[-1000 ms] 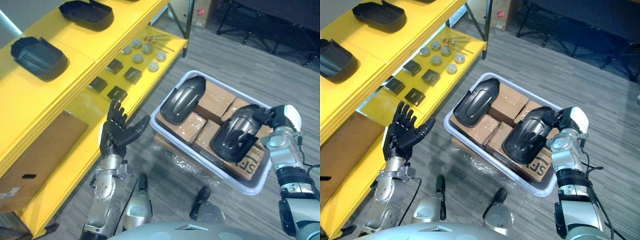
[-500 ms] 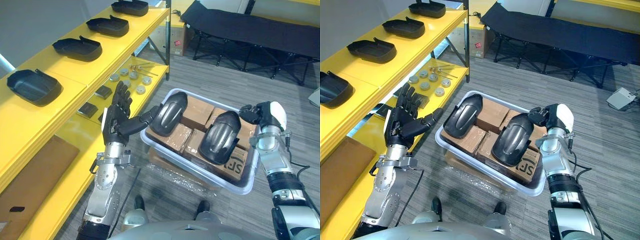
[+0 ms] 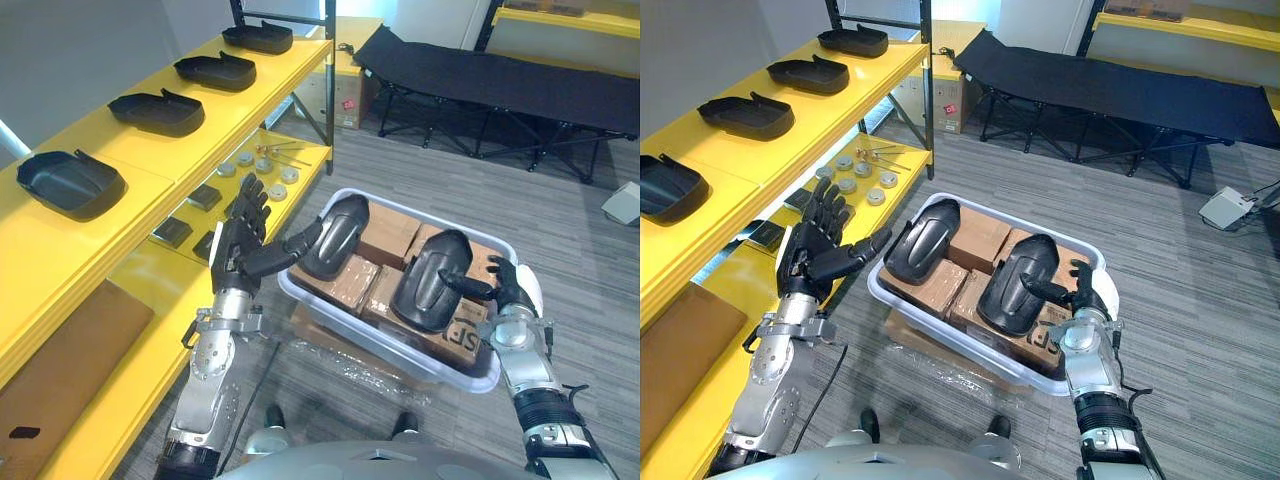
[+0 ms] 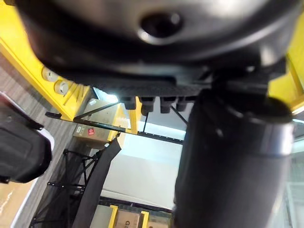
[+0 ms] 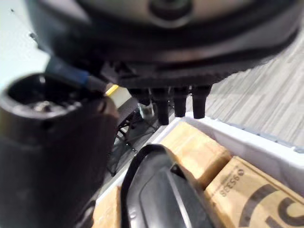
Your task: Walk over and take three plastic housings, then place them on the shelf
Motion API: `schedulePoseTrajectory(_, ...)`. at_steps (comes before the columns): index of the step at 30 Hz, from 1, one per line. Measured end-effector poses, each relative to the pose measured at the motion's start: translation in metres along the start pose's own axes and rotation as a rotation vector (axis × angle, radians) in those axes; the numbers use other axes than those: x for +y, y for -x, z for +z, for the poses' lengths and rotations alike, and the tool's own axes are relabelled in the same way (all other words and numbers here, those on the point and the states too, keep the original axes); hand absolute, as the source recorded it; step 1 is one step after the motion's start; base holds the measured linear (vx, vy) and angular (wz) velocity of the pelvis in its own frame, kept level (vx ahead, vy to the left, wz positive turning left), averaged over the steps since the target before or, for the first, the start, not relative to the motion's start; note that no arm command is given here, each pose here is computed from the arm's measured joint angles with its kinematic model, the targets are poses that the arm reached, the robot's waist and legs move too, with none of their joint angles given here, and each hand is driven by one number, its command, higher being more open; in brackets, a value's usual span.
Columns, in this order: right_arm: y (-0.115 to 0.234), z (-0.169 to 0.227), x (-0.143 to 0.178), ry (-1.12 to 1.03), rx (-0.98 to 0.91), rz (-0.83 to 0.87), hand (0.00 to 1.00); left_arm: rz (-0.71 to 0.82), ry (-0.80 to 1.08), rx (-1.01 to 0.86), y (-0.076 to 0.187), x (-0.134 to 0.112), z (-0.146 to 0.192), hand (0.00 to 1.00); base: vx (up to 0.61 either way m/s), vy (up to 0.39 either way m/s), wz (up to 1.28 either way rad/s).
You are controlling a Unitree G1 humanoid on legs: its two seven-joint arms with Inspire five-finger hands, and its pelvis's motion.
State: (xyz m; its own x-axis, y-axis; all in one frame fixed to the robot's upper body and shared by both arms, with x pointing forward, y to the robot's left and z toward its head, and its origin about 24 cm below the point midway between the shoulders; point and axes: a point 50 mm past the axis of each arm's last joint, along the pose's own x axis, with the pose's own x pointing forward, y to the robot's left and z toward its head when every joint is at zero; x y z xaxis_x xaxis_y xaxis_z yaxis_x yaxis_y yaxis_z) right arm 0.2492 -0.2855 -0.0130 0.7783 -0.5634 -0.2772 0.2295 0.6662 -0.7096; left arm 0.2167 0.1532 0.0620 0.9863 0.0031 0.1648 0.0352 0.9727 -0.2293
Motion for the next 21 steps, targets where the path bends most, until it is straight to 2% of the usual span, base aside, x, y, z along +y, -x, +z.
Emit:
schedulePoseTrajectory(5,-0.02,0.0,-0.023,0.0,0.117,-0.186,1.0,0.013,-0.003,0.029,0.007,0.005,-0.004,1.0,-0.02,0.003,0.16)
schedulePoseTrajectory(9,-0.033,0.021,-0.052,-0.071,0.098,-0.325,1.0,0.021,0.008,0.017,0.006,0.005,-0.003,1.0,-0.02,0.01,0.16)
schedulePoseTrajectory(15,-0.05,0.056,-0.08,-0.149,0.035,-0.392,1.0,0.006,0.052,-0.029,-0.005,-0.001,0.005,1.0,-0.03,0.013,0.04)
schedulePoseTrajectory(21,-0.057,0.06,-0.085,-0.144,0.042,-0.387,1.0,0.006,0.099,-0.066,-0.009,-0.008,0.009,1.0,-0.01,0.017,-0.03)
